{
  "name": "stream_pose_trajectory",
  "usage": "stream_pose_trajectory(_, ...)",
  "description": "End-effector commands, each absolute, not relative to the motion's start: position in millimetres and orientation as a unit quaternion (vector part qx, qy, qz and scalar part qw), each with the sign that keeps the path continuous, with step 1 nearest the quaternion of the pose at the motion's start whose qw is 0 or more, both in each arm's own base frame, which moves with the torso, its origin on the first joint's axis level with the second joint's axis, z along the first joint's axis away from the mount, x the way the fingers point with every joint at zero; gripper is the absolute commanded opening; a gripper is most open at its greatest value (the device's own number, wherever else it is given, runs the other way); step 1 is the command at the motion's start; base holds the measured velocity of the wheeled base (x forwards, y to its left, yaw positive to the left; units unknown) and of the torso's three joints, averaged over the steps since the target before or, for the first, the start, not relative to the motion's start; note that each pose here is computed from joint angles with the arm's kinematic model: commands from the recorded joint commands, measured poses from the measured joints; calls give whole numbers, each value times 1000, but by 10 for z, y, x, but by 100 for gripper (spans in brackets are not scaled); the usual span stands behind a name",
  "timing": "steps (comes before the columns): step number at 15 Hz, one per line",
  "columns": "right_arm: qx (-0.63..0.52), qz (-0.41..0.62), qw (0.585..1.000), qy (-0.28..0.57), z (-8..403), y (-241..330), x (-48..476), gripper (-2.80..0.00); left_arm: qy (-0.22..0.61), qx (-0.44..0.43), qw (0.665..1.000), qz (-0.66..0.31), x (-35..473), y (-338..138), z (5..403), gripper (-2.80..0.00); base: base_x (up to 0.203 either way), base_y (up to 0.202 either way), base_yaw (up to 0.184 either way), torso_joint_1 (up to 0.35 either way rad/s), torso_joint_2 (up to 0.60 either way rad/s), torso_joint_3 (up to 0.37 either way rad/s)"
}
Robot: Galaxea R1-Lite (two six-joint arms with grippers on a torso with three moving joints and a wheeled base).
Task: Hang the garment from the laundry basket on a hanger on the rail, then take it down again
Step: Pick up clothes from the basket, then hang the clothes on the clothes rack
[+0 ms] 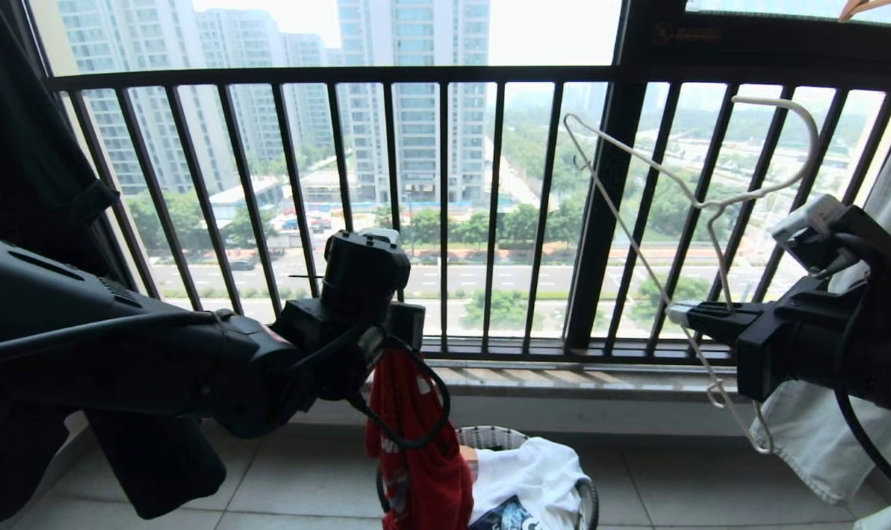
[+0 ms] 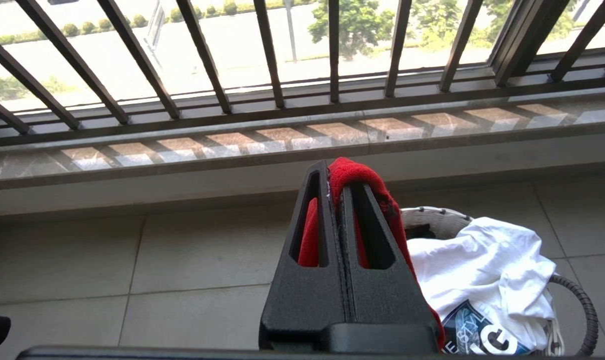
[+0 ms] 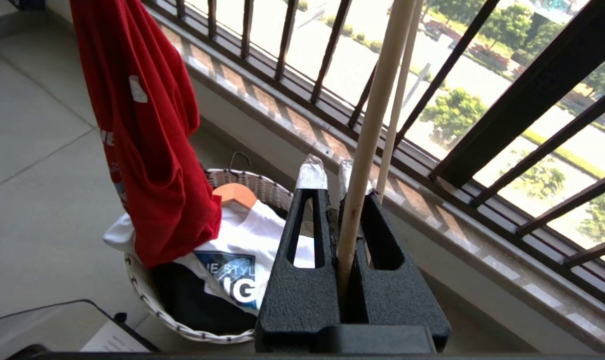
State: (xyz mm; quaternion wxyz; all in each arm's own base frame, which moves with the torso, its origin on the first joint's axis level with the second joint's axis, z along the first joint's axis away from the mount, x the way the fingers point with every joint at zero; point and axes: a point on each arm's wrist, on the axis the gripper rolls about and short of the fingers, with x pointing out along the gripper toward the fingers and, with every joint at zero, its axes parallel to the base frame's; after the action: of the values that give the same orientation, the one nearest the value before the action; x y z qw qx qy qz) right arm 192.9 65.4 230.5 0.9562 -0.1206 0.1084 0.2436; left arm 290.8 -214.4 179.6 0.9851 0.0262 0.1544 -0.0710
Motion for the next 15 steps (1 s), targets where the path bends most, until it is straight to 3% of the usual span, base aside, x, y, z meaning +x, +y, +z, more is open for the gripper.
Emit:
stream_pose_trajectory(1,-143,251,946,147,2229,636,1877,-280,128,13,989,-76,2873,-2104,2024,-280,0,0,0,0,0,0)
stream_pose_trajectory(6,-154,308,909,236,2191,591,1705,-280,95,0,993,-74,3172,-1981,2266,-280,0,0,0,0,0,0)
stream_pose_trajectory(10,-210,347,852,330,2133,509,1470,-280,148,27,985,-81,3173,-1969,2209,-280,0,0,0,0,0,0)
stream_pose_trajectory(15,-163,445,817,330,2079,595,1549,-280,151,24,984,-86,3191,-2007,2169,-280,0,0,0,0,0,0)
